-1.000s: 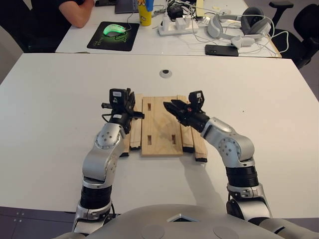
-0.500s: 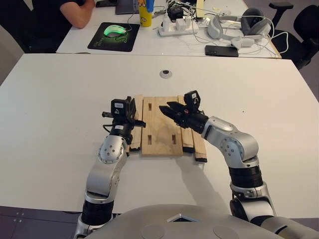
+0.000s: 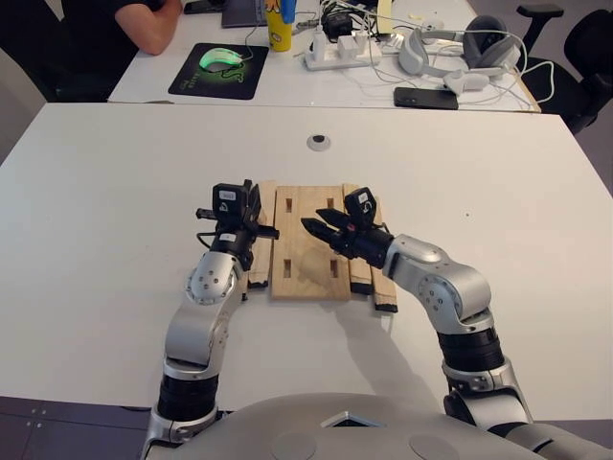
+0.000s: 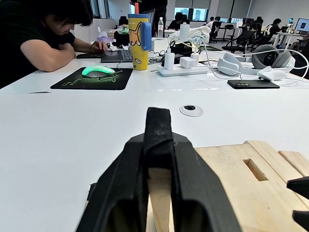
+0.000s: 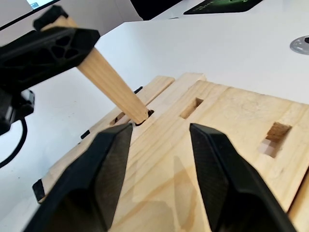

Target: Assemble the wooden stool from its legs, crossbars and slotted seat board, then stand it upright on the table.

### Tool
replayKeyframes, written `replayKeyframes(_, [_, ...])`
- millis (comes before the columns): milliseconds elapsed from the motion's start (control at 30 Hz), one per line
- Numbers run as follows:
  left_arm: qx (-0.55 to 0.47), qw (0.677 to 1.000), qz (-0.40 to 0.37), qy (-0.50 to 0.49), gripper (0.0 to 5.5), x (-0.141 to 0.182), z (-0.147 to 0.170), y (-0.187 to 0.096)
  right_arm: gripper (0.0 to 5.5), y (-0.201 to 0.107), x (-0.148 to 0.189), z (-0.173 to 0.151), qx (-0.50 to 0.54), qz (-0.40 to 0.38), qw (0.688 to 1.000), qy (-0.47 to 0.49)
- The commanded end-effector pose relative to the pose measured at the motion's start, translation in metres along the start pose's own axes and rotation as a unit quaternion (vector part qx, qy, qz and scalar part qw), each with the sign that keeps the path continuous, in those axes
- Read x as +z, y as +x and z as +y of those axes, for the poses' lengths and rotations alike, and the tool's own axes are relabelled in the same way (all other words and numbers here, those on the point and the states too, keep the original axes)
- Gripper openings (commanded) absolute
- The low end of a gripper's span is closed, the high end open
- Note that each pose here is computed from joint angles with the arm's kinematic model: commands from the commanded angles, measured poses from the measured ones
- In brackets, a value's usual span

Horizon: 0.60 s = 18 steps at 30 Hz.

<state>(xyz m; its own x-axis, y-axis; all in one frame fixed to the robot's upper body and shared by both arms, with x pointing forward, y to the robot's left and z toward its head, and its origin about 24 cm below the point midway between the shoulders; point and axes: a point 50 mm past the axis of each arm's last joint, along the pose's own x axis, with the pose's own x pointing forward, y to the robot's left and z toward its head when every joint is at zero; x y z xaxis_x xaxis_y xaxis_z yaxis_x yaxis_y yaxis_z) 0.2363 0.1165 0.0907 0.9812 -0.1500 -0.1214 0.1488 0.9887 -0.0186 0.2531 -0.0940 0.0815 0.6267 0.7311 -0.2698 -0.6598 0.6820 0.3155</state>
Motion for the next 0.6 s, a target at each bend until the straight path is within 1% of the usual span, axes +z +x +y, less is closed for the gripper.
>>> replayKeyframes(33, [-0.010, 0.994, 0.112, 0.002, 0.41, -0.036, 0.004, -0.008, 2.19, -0.002, 0.000, 0.000, -0.009, -0.002, 1.000, -0.005])
replayKeyframes(133, [-0.020, 0.993, 0.114, 0.005, 0.41, -0.034, 0.003, -0.007, 2.19, -0.003, -0.002, 0.000, -0.016, -0.005, 1.000, -0.003])
replayKeyframes(300, [-0.020, 0.996, 0.083, 0.025, 0.41, -0.015, 0.009, 0.004, 2.19, -0.004, -0.004, 0.000, -0.032, -0.010, 0.999, -0.001])
replayKeyframes(600, [-0.018, 0.999, 0.039, 0.014, 0.41, 0.005, 0.002, 0.005, 2.19, -0.002, -0.004, 0.000, -0.034, -0.015, 0.999, -0.002])
